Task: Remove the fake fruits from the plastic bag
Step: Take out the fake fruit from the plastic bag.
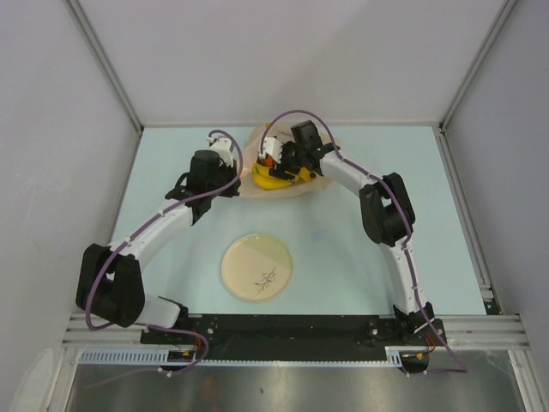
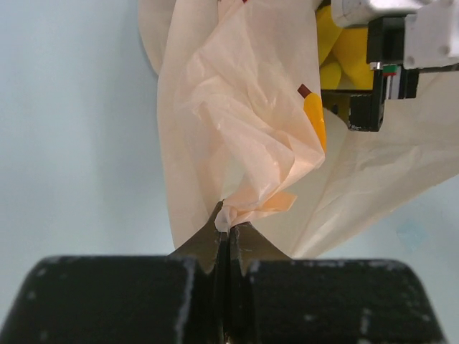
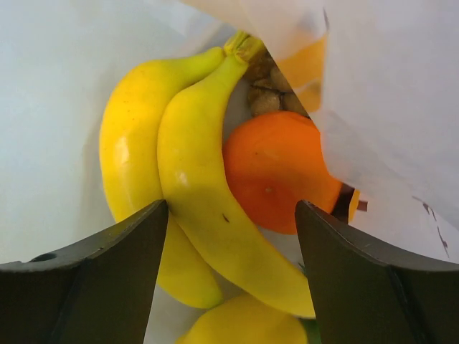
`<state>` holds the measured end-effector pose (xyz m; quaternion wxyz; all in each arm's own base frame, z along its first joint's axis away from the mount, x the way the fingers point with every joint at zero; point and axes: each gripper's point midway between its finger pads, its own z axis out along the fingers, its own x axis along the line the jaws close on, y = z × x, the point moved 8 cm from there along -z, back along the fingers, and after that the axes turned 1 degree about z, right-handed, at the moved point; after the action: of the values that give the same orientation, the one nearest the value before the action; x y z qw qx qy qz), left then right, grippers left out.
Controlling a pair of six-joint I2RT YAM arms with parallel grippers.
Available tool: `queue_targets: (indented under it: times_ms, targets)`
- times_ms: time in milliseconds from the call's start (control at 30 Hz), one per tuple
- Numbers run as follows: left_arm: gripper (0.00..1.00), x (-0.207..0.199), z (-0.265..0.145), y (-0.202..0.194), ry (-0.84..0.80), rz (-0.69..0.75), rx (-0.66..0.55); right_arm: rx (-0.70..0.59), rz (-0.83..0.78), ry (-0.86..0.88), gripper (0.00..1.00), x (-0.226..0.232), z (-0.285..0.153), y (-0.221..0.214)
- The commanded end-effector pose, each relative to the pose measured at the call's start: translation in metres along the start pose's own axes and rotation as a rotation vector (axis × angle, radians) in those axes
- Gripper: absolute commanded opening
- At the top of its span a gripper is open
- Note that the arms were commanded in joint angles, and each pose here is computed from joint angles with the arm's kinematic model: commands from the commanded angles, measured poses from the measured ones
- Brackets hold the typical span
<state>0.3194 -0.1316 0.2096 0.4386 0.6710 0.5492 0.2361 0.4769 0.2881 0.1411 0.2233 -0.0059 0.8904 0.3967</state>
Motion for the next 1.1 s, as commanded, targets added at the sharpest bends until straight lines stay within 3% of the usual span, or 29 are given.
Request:
queue_targets:
  times_ms: [0, 100, 233, 333, 600, 900, 1000, 1033, 1067]
  targets:
    - [0.00, -0.001, 0.009, 0.009, -0.010, -0.044, -0.005, 0.046, -0.083, 0.054, 0.77, -0.002, 0.014, -0.018]
    - [0.00, 0.001, 0.013, 0.011, -0.007, -0.054, -0.001, 0.082, -0.096, 0.106, 0.73, 0.000, 0.021, -0.026]
    - [0.00, 0.001, 0.017, 0.017, -0.008, -0.052, -0.012, 0.081, -0.065, 0.132, 0.41, -0.002, 0.015, -0.024]
    - [0.00, 0.002, 0.018, 0.022, -0.006, -0.054, -0.032, 0.030, -0.044, 0.089, 0.28, -0.009, -0.007, -0.004]
    - [0.00, 0.005, 0.027, 0.053, -0.008, -0.025, -0.123, -0.100, -0.013, 0.075, 0.25, 0.003, -0.084, 0.060]
    - [0.01, 0.006, 0.029, 0.087, -0.018, 0.008, -0.205, -0.203, 0.138, 0.051, 0.22, 0.017, -0.146, 0.116]
    - [0.21, 0.003, 0.024, 0.095, -0.055, 0.012, -0.218, -0.229, 0.160, 0.091, 0.22, 0.037, -0.170, 0.136]
    - [0.47, 0.004, 0.022, 0.097, -0.058, 0.009, -0.225, -0.227, 0.167, 0.108, 0.22, 0.044, -0.177, 0.139]
    - [0.58, 0.004, 0.016, 0.103, -0.063, 0.004, -0.241, -0.235, 0.159, 0.143, 0.21, 0.057, -0.180, 0.147]
